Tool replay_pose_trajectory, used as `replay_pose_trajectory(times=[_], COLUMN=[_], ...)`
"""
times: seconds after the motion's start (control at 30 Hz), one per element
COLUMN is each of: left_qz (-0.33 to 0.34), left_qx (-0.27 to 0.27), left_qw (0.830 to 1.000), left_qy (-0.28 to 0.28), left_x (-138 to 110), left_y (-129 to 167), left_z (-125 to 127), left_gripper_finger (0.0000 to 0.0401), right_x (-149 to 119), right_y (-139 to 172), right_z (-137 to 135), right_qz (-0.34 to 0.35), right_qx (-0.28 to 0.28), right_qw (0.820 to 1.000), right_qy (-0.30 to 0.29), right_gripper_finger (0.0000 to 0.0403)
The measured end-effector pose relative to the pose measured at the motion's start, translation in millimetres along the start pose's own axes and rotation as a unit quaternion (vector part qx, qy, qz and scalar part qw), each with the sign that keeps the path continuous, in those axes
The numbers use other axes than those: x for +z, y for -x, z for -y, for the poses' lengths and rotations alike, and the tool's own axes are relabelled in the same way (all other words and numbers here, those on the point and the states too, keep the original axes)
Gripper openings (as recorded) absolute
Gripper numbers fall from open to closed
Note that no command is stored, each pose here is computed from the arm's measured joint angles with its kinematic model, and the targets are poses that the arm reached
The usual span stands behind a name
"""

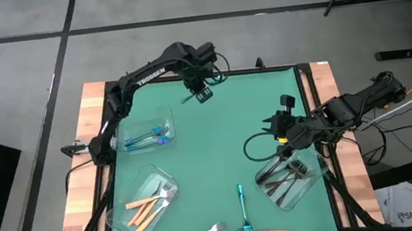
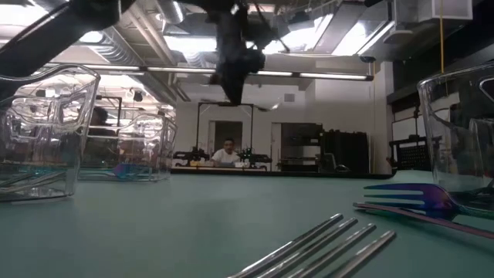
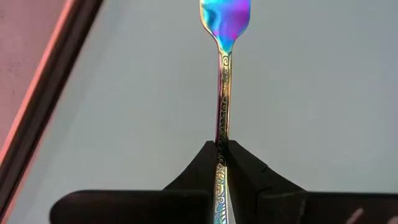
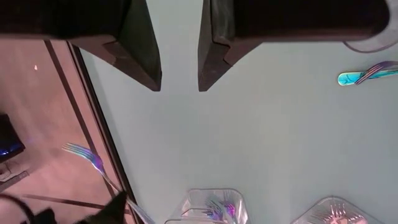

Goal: Sort silverware by color (type)
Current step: Put the top blue fork into the top left transparent bin

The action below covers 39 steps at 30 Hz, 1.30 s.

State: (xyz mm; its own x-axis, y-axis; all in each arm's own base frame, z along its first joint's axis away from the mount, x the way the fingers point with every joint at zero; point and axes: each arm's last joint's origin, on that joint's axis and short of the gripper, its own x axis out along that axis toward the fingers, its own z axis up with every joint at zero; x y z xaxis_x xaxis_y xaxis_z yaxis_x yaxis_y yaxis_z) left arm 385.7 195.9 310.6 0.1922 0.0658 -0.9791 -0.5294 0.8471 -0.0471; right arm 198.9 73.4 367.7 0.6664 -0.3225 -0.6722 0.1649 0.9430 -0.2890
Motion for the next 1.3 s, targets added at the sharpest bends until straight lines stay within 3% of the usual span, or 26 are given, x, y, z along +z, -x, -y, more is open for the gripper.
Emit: replay_pose_trajectory(times=[0.17,0.47,0.7,0.87,1.07,1.3], left_qz=[-0.019,0.042,0.116,0.137,0.113,0.11], left_qx=[0.002,-0.021,-0.039,0.005,0.03,0.049], left_qw=[0.999,0.995,0.985,0.985,0.991,0.992], left_qy=[-0.028,-0.086,-0.12,-0.108,-0.064,-0.029], left_x=[-17,-48,-92,-139,-206,-263], left_y=[20,73,135,159,155,119], left_z=[23,65,81,75,54,32], left_gripper_finger=[0.0015,0.0015,0.0015,0.0015,0.0015,0.0015], right_x=[0,0,0,1,7,17], right_y=[0,0,0,0,0,-5], right_z=[-1,-1,-2,-2,-4,-11], right_qz=[-0.002,-0.007,-0.007,-0.003,0.025,0.053], right_qx=[0.009,0.024,0.026,0.027,0.038,0.048], right_qw=[1.0,1.0,0.999,0.997,0.994,0.99], right_qy=[0.0,-0.014,-0.041,-0.073,-0.101,-0.12], right_gripper_finger=[0.0095,0.0095,0.0095,0.0095,0.0095,0.0095])
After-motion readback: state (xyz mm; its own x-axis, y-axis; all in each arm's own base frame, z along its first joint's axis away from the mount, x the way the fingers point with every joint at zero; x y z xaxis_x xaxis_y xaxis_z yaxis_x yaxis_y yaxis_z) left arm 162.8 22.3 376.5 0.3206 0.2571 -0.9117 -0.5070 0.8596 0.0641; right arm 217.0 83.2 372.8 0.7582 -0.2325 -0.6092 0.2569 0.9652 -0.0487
